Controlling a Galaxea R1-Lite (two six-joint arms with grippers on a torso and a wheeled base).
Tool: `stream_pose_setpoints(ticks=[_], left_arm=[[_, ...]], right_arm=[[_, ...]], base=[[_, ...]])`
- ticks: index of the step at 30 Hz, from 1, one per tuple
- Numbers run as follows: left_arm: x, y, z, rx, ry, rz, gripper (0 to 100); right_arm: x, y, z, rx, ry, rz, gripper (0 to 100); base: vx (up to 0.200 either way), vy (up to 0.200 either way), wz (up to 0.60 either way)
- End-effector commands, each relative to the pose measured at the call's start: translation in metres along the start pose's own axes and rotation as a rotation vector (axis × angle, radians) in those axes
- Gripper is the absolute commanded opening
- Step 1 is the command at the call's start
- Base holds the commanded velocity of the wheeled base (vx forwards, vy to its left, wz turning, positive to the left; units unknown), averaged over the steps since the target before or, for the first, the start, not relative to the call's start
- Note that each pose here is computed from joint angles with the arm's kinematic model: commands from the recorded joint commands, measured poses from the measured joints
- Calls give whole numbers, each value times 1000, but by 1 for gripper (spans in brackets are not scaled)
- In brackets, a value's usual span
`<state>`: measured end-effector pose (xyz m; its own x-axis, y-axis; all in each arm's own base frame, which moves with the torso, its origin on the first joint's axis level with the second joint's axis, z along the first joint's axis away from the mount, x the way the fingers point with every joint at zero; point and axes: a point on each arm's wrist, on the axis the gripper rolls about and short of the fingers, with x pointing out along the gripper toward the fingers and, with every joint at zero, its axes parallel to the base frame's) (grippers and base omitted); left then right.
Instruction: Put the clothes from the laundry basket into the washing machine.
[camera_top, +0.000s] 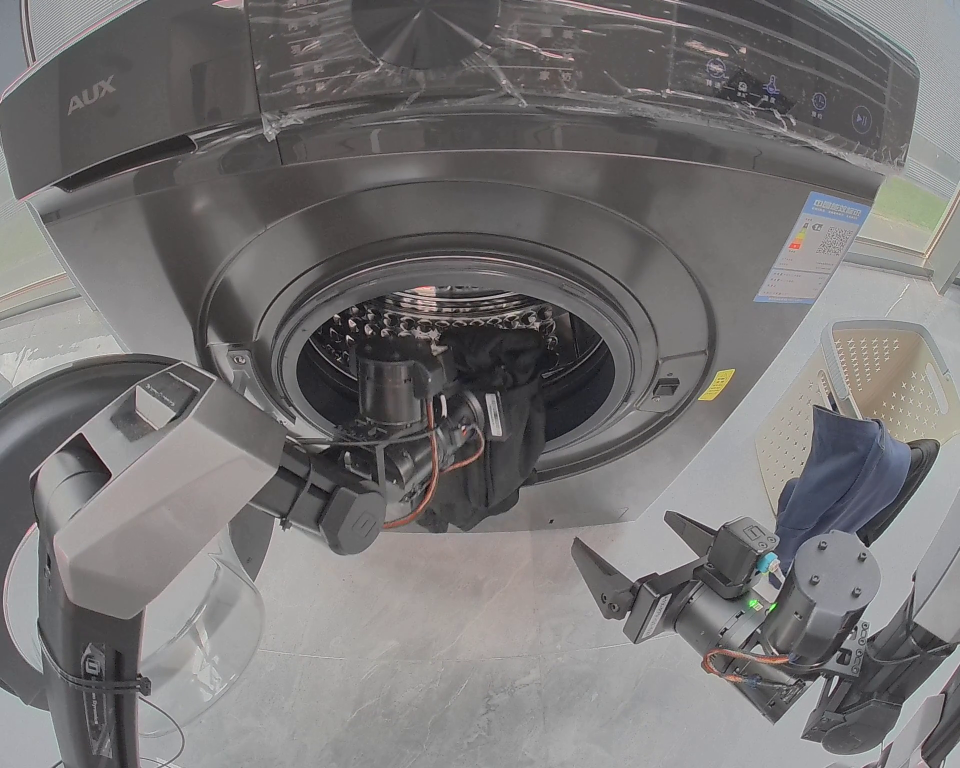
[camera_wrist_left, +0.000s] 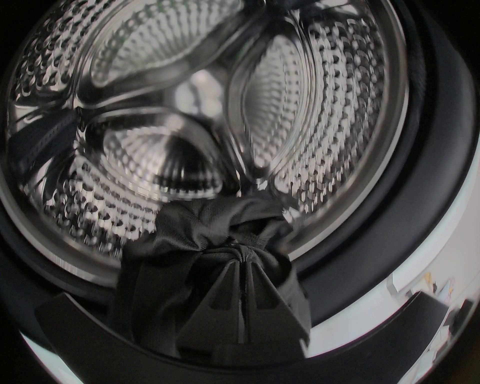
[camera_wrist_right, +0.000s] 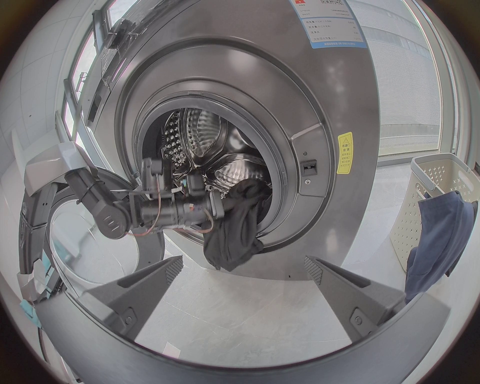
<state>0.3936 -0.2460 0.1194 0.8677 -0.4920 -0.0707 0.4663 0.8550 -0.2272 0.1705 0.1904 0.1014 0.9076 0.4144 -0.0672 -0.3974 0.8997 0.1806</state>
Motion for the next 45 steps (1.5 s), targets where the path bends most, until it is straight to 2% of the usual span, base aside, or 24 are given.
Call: stream_pose_setpoints(ticks=[1,2,4,7,8,13,18,19,20,21,23,27,32,33,37,41,42,43,45], left_arm=[[23,0,33,-63,-197,13,0],[25,2,39,-66,-231,22,0],[26,2,42,-69,-248,25,0],[24,1,39,-70,-238,23,0],[23,1,35,-69,-222,25,100],[14,-1,29,-70,-189,24,100],[-5,-4,18,-58,-84,35,100],[-5,-4,18,-58,-84,35,100],[-13,-1,9,-47,-10,50,100],[-14,-1,8,-45,-4,52,100],[-26,1,1,-41,63,49,100],[-31,2,-12,-39,115,36,100],[-23,6,-40,-33,170,43,100],[-23,6,-40,-33,170,43,0],[-15,8,-45,-34,167,44,0],[-5,8,-37,-39,124,51,0],[5,10,-26,-45,69,63,0],[5,10,-26,-45,69,63,0],[16,14,-4,-57,-27,89,0]], right_arm=[[1,1,1,2,-4,1,100],[1,1,1,2,-4,1,100],[1,1,1,2,-4,1,100],[1,1,0,1,-2,1,100],[1,1,0,1,-2,1,100],[1,1,0,1,-2,1,100],[1,0,0,1,-1,0,100],[1,0,0,1,-1,0,100],[1,0,0,1,-1,0,100],[1,1,0,1,-2,1,100],[1,0,-1,-1,2,0,100],[2,0,-2,-3,8,0,100],[3,2,-5,-5,16,9,100],[3,2,-5,-5,16,9,100],[3,2,-4,-3,14,16,100],[6,4,-1,5,-4,20,100],[6,5,1,9,-12,22,100],[6,5,1,9,-12,22,100],[6,5,2,11,-16,23,100]], base=[[0,0,0],[0,0,0],[0,0,0],[0,0,0],[0,0,0],[0,0,0],[0,0,0],[0,0,0],[0,0,0],[0,0,0],[0,0,0],[0,0,0],[0,0,0],[0,0,0],[0,0,0],[0,0,0],[0,0,0],[0,0,0],[0,0,0]])
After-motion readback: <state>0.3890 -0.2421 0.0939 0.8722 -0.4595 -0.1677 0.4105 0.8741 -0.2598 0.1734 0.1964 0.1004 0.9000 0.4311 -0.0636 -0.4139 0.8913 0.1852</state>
